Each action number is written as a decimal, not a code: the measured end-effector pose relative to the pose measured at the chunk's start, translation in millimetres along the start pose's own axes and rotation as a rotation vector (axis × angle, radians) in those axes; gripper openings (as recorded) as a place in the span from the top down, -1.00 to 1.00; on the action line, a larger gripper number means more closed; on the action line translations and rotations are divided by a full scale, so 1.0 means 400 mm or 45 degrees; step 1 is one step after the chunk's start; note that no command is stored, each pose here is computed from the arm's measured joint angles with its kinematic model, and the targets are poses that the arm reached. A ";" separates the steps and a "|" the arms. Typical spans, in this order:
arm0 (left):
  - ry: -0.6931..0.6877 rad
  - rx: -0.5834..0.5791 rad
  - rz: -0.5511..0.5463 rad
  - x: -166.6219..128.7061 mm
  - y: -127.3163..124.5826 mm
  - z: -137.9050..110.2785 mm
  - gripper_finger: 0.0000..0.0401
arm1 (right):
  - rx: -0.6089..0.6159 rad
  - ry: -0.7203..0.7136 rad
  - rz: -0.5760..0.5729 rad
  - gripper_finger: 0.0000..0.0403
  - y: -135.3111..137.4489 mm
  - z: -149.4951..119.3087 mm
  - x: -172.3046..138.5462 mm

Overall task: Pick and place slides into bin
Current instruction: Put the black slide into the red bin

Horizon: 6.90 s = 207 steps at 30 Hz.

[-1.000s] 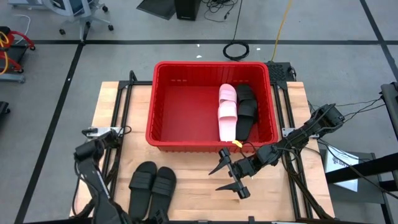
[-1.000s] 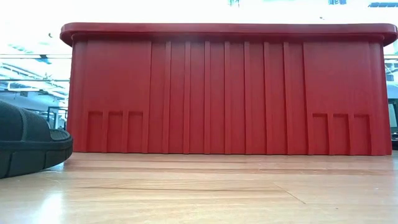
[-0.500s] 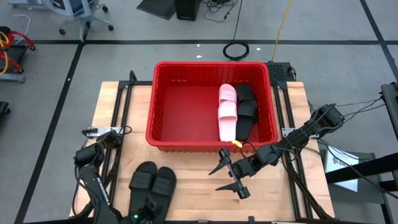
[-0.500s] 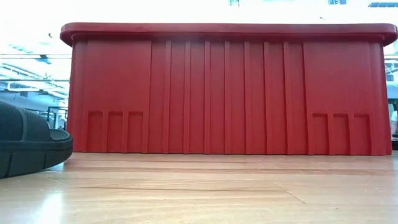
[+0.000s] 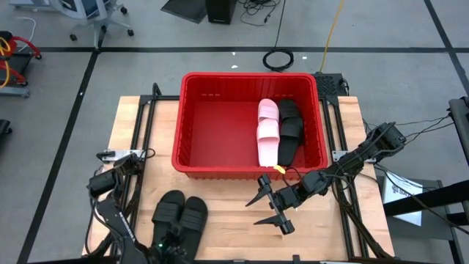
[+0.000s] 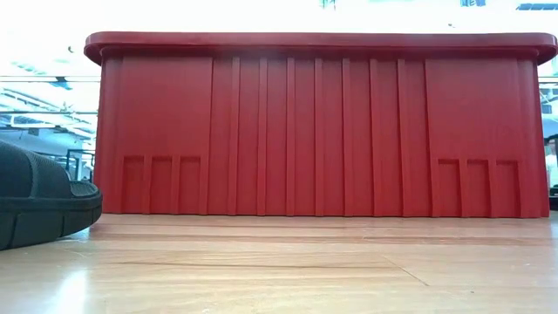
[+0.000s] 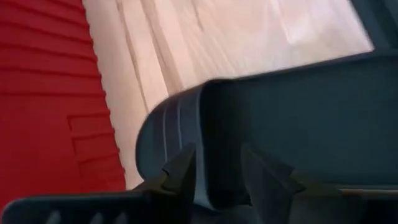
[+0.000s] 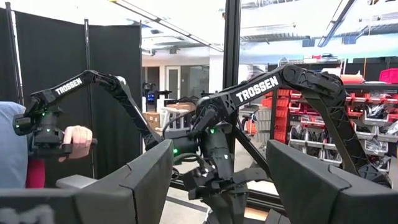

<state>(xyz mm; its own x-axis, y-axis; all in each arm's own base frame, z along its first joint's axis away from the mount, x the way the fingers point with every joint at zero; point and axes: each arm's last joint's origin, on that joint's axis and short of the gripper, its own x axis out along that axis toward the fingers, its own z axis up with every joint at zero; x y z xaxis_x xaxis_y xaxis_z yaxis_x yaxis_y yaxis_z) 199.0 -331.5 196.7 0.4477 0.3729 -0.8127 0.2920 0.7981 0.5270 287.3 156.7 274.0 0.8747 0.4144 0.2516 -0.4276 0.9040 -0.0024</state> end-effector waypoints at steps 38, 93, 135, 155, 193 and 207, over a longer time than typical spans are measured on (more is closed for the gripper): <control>0.211 -0.212 0.188 0.147 0.032 -0.074 0.77 | -0.001 0.015 0.000 -0.23 0.000 -0.003 0.000; 0.058 0.159 0.444 0.009 0.451 0.205 0.98 | -0.251 0.565 -0.782 -0.22 0.096 0.071 0.050; -0.199 -0.040 0.653 0.002 0.772 0.320 0.89 | -0.697 0.640 -1.486 -0.22 0.120 0.097 0.054; -0.227 -0.045 0.622 -0.022 0.726 0.319 0.88 | -0.811 0.730 -1.540 -0.04 0.109 0.081 0.089; -0.248 -0.046 0.525 -0.044 0.673 0.310 0.88 | -0.845 0.763 -1.541 0.99 0.110 0.074 0.087; -0.250 -0.046 0.558 -0.051 0.667 0.310 0.29 | -0.843 0.775 -1.565 1.00 0.107 0.073 0.086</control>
<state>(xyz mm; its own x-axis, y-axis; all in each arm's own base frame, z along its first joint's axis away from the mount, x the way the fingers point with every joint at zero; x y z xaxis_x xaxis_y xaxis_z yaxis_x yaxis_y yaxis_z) 372.7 -185.0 384.5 0.6744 0.5842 -0.4515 0.0120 0.6028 0.7978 292.3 206.6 310.9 0.6292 -0.7772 -0.0037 0.6444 0.5243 -0.5567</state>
